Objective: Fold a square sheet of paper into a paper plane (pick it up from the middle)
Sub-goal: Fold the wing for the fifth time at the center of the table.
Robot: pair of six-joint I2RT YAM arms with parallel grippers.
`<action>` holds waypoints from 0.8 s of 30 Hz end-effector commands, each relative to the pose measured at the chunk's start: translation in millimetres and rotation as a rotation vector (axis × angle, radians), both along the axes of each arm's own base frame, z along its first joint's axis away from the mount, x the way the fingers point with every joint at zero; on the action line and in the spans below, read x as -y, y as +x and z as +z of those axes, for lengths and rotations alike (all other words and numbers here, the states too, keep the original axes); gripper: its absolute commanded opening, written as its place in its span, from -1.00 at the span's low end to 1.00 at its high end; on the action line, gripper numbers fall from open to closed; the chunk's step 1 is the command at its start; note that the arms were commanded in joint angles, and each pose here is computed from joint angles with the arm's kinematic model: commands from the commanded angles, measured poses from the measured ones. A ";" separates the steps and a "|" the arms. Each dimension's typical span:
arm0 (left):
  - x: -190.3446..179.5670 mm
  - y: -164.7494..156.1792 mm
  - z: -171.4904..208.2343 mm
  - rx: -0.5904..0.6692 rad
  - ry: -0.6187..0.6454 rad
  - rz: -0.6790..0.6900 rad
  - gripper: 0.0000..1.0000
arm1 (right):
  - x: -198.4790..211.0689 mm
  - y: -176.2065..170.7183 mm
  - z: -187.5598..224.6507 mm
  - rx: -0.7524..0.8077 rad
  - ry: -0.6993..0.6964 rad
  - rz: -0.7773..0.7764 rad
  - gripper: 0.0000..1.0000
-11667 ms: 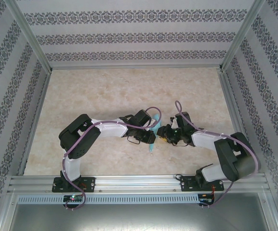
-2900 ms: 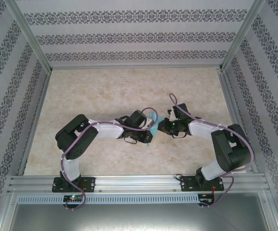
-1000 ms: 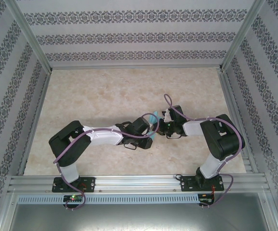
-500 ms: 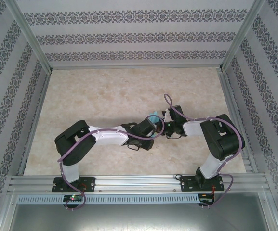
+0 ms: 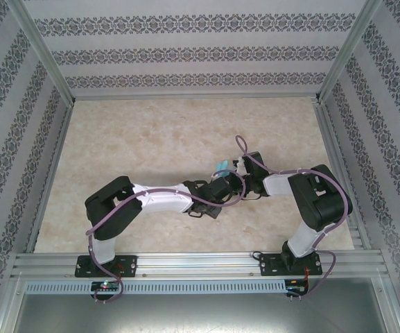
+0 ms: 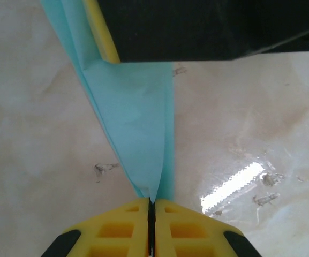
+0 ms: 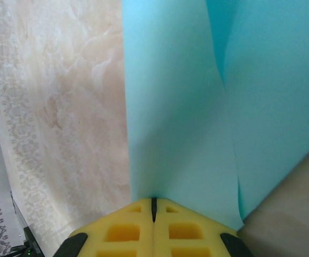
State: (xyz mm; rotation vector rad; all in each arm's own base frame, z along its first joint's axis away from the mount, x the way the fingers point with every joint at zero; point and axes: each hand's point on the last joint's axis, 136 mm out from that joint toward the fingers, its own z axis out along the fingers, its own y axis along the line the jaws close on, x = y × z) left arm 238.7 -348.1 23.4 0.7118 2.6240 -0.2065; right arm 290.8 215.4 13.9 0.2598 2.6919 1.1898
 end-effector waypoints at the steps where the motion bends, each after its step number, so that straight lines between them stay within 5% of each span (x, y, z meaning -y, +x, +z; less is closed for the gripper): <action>1: -17.0 -21.3 -22.8 -0.012 0.190 -0.088 -0.77 | 29.6 -29.0 -44.6 -0.141 -0.165 -0.046 -0.95; 13: -14.5 -31.6 -37.7 0.008 0.276 -0.154 -0.82 | 27.0 -28.5 -44.2 -0.138 -0.143 -0.046 -0.96; 24: 2.5 -38.1 -23.3 -0.015 0.174 -0.179 -0.50 | 26.6 -30.4 -42.6 -0.134 -0.135 -0.044 -0.96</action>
